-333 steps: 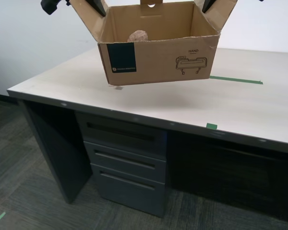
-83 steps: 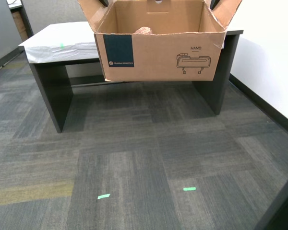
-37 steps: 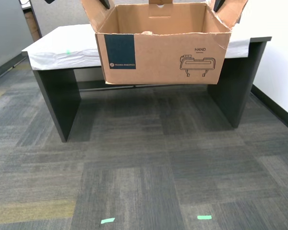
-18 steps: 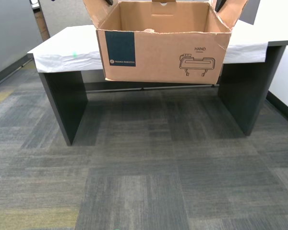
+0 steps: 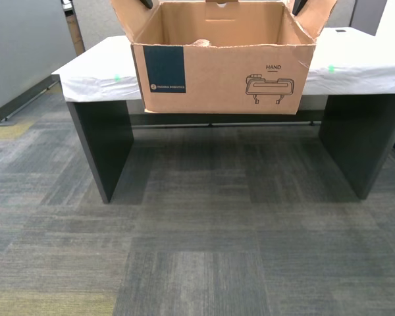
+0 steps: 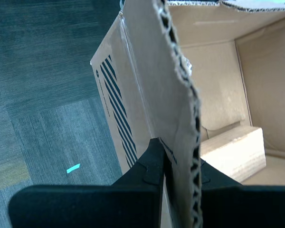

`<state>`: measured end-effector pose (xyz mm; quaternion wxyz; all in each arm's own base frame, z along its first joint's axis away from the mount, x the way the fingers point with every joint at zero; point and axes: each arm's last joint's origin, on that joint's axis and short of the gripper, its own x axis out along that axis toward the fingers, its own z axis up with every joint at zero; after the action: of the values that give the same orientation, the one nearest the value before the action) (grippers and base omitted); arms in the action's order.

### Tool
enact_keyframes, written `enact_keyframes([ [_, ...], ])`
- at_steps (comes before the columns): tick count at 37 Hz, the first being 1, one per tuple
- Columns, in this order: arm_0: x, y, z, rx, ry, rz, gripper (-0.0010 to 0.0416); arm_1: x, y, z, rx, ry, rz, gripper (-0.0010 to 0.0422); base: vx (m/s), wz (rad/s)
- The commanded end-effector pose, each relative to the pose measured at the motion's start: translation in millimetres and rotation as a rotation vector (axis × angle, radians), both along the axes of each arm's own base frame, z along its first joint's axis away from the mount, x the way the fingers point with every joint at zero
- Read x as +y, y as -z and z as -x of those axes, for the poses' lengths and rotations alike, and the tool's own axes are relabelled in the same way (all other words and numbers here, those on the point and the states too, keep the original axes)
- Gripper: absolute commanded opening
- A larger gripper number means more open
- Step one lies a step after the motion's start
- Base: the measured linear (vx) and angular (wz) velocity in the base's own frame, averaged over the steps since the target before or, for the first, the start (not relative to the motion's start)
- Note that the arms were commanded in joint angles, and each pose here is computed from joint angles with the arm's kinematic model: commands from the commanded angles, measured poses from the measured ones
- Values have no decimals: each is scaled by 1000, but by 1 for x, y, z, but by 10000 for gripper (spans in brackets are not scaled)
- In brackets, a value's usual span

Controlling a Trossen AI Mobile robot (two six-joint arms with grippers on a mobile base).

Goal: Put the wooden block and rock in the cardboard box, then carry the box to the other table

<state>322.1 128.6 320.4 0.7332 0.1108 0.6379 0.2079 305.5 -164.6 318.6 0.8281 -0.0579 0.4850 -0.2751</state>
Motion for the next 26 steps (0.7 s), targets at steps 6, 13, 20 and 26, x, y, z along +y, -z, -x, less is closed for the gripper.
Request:
enact_keyframes([
  [6, 1, -1, 0, -6, -6, -12, -1, 0, 1, 3, 29, 16, 1, 0, 124, 53],
  [13, 1, -1, 0, -11, -17, -10, -1, 0, 1, 3, 30, 16, 1, 0, 122, 41],
  [20, 1, -1, 0, -19, -34, -8, -1, 0, 1, 3, 34, 16, -1, -1, 113, 15],
  [26, 1, -1, 0, -30, -54, -6, 0, 1, 2, 4, 57, 0, -1, 0, 110, -62],
])
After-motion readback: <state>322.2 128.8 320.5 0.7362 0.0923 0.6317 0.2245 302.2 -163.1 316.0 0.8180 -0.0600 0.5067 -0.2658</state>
